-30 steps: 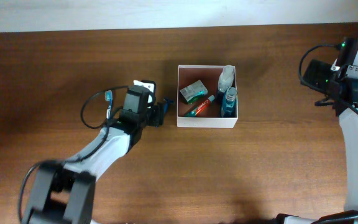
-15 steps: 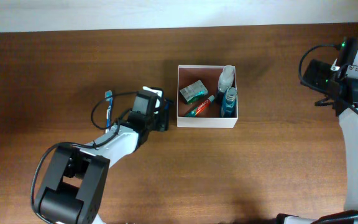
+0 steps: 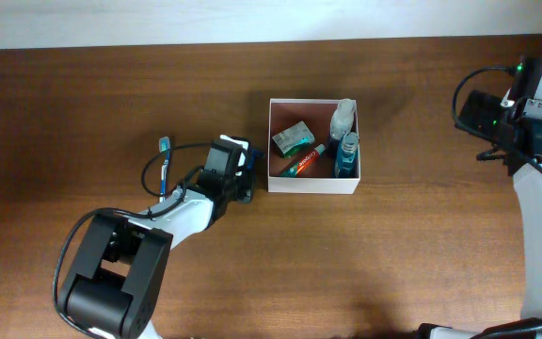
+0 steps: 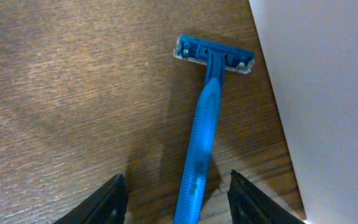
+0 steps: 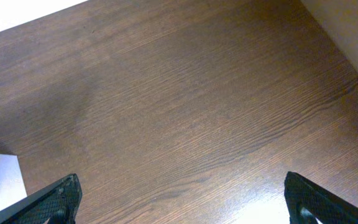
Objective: Pack container
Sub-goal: 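Move the left gripper to the blue razor handle and grasp it, then carry the blue razor into the pink box and release it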
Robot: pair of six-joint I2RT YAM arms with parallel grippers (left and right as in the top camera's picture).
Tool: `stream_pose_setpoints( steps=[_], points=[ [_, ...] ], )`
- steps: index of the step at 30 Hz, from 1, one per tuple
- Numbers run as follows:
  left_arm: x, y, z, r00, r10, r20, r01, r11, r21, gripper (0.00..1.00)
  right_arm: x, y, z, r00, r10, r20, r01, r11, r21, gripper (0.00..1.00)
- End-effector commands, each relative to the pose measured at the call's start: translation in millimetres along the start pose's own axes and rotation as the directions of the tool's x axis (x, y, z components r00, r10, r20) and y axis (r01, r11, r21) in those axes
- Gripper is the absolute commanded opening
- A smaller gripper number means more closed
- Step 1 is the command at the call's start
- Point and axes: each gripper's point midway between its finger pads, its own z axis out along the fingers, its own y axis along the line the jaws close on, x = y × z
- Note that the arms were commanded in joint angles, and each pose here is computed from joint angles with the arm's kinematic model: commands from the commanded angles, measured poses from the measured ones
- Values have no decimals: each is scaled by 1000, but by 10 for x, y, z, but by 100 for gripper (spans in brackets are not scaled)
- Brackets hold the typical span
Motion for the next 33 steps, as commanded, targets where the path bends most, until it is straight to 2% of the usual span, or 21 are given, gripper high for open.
stream_pose_setpoints(
  steps=[1, 2, 5, 8, 16, 19, 21, 27, 30, 33],
  points=[
    [34, -4, 45, 1000, 6, -12, -6, 1000, 2, 53, -27, -6, -8, 1000, 13, 6, -13, 1000, 4, 99],
    [35, -4, 45, 1000, 6, -13, -6, 1000, 2, 52, -28, -6, -8, 1000, 13, 7, -13, 1000, 4, 99],
    [32, -2, 45, 1000, 6, -12, -6, 1000, 2, 23, -27, -5, -8, 1000, 13, 6, -13, 1000, 4, 99],
    [32, -2, 45, 1000, 6, -12, -6, 1000, 2, 13, -27, -6, -8, 1000, 13, 6, -13, 1000, 4, 99],
    [-6, 14, 42, 1000, 5, 4, -5, 1000, -7, 8, -27, -6, -8, 1000, 13, 6, -13, 1000, 4, 99],
    [-269, 166, -115, 995, 5, 99, 5, 995, -104, 7, -27, -6, -8, 1000, 13, 6, -13, 1000, 4, 99],
    [-486, 187, -317, 985, 3, 171, 18, 992, -124, 7, -27, -6, -8, 1000, 13, 6, -13, 1000, 4, 99],
    [-1011, 14, -1078, 930, 1, 368, 25, 997, -67, 5, -27, -6, -8, 1000, 13, 6, -13, 1000, 4, 99],
    [-1135, -214, -1313, 905, 3, 426, -8, 1000, 10, 5, -27, -6, -8, 1000, 13, 6, -13, 1000, 4, 99],
    [-1180, -626, -1417, 888, -3, 460, -66, 989, 133, 4, -27, -6, -8, 1000, 13, 6, -13, 1000, 4, 99]
  ],
)
